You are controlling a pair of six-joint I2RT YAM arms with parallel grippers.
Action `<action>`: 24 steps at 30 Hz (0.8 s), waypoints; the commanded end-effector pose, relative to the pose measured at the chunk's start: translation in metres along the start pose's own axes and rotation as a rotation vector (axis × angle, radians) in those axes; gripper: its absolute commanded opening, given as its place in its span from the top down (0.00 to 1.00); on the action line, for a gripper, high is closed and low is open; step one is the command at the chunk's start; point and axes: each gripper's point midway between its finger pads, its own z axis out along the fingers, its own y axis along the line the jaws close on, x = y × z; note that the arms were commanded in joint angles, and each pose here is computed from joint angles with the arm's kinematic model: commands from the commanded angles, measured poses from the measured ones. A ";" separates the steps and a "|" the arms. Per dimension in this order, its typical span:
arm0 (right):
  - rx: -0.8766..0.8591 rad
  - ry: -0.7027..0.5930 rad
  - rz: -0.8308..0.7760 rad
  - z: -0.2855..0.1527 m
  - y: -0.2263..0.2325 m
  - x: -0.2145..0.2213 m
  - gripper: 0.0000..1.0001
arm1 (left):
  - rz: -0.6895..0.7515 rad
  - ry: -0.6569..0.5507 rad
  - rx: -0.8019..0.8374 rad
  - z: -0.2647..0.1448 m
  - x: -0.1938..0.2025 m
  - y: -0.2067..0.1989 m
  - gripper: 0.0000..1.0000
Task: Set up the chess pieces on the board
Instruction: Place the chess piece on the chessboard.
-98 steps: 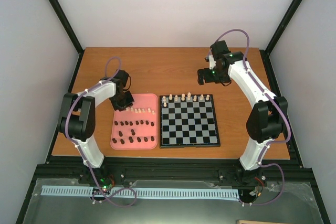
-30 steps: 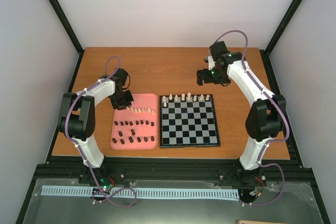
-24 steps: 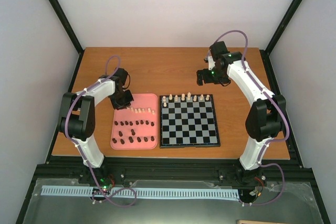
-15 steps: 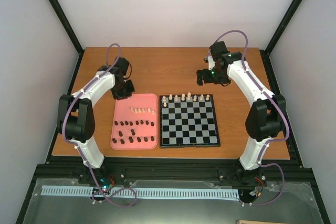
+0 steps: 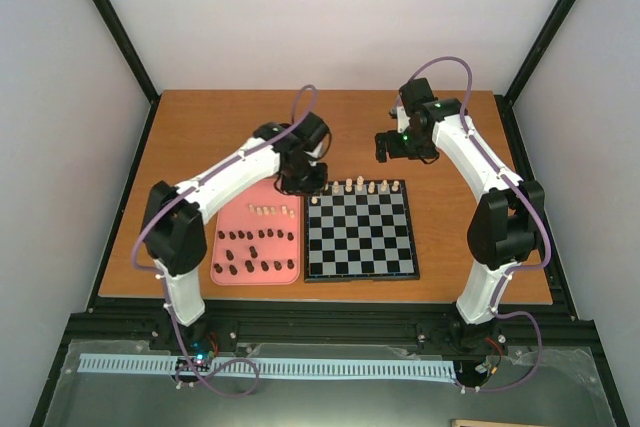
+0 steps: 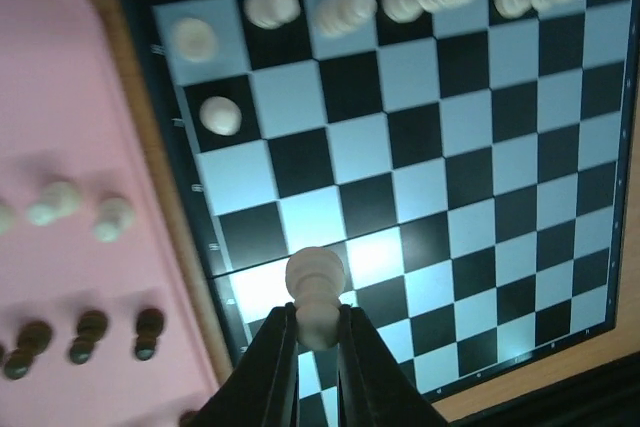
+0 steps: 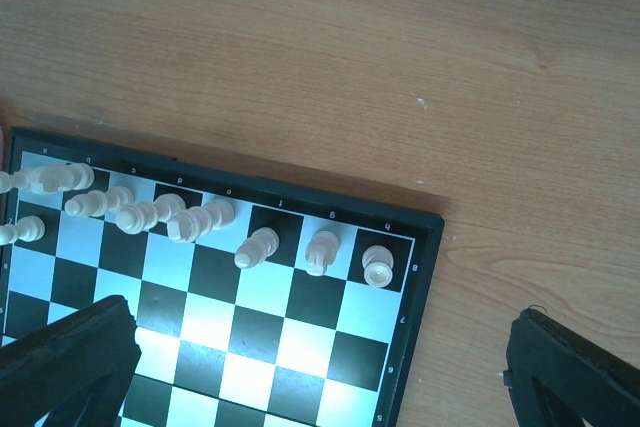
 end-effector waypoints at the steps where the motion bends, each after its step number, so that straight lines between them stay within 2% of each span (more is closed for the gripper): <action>1: 0.012 -0.025 0.015 -0.001 -0.006 -0.011 0.00 | 0.085 0.064 0.006 0.013 0.012 -0.029 0.99; 12: 0.009 -0.045 0.022 -0.008 -0.007 -0.018 0.00 | 0.109 0.093 -0.071 0.061 -0.002 -0.030 0.99; 24: -0.002 -0.033 0.024 -0.003 -0.008 -0.014 0.00 | 0.090 0.074 -0.141 0.079 -0.010 -0.014 0.99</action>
